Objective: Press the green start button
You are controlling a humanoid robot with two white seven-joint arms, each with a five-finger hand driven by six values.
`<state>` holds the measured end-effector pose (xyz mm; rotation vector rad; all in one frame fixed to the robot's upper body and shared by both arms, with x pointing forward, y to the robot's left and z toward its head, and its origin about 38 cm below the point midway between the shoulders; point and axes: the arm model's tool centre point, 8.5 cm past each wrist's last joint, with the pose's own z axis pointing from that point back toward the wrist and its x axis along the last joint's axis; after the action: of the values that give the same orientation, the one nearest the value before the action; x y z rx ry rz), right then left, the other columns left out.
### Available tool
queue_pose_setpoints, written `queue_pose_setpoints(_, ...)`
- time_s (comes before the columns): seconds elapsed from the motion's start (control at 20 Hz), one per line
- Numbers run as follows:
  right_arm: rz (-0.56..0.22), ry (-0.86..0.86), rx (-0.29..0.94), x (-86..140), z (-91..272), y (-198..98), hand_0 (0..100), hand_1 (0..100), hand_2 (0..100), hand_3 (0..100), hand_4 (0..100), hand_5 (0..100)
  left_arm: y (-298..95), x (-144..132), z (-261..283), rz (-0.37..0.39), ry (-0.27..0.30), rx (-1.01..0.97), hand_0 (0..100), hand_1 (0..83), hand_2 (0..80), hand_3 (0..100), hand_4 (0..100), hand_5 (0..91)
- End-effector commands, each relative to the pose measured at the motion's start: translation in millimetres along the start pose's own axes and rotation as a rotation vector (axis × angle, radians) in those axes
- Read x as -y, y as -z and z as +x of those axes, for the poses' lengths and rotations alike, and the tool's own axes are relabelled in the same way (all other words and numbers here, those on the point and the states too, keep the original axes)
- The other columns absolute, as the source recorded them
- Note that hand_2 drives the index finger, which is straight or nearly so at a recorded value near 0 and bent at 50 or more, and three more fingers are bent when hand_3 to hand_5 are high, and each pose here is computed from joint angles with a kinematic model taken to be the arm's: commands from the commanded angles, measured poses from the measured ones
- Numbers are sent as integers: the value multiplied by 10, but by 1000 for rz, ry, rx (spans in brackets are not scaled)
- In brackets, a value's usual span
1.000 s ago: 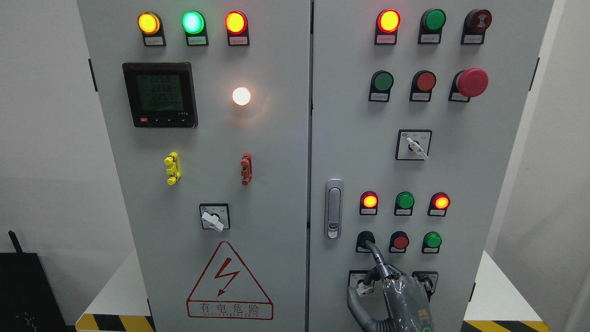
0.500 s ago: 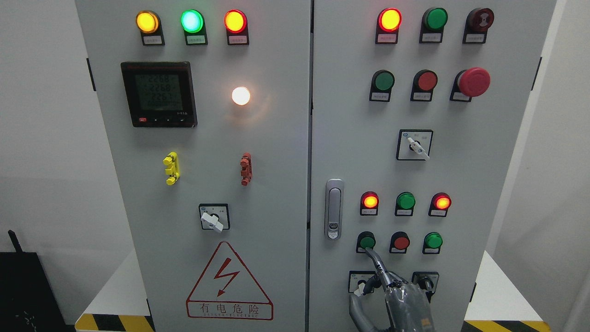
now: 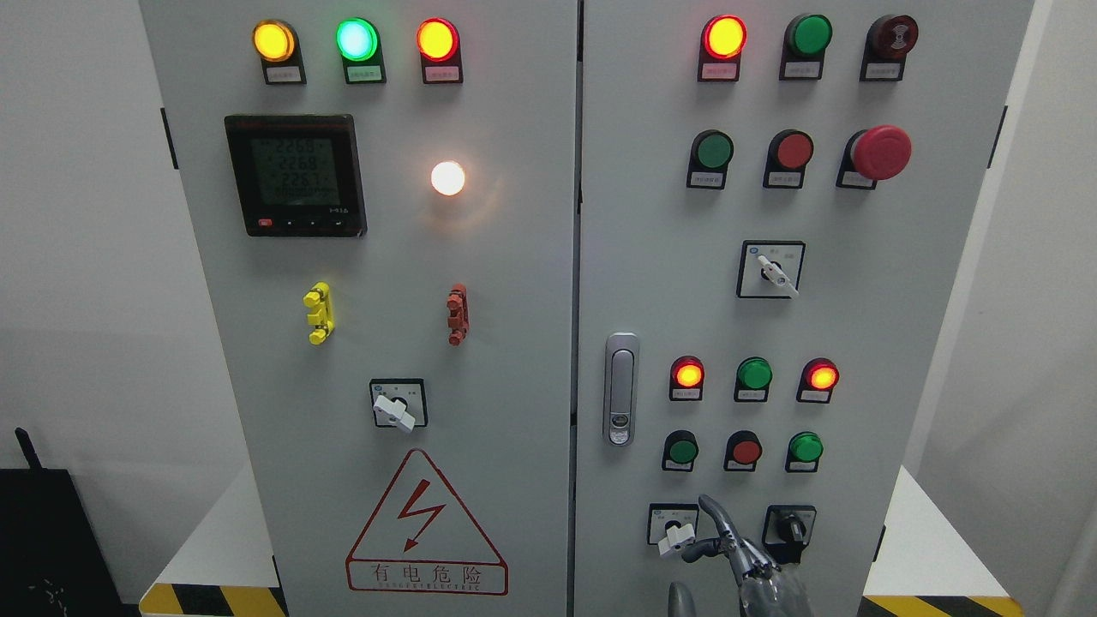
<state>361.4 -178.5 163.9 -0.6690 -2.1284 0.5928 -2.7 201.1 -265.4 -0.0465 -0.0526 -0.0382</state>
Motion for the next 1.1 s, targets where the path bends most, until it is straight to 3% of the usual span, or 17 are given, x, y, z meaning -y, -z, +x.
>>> queue_pose_setpoints(0.0,-66,74,-3,183,74,-107,583,260,0,260,271,142,0,0,-2,0,0,-1,120,556,0,0,0,0)
queue_pose_setpoints(0.05,-64,95,-8,180,68,-118,534,248,0,160,169,68,0,1,-7,0,0,-1,120,556,0,0,0,0)
queue_pose_setpoints(0.1,-59,117,-8,174,76,-124,476,239,0,127,132,16,0,0,3,0,0,0,120,556,0,0,0,0)
queue_pose_setpoints(0.35,-46,274,-19,76,163,-195,307,185,0,30,0,0,0,0,3,0,0,0,120,556,0,0,0,0)
queue_pose_setpoints(0.75,-32,551,-68,-54,264,-228,141,122,0,0,0,0,0,0,3,0,-1,1,120,556,0,0,0,0)
queue_pose_setpoints(1.05,-35,618,-75,-78,305,-192,73,71,0,0,0,0,0,0,3,0,0,0,120,556,0,0,0,0)
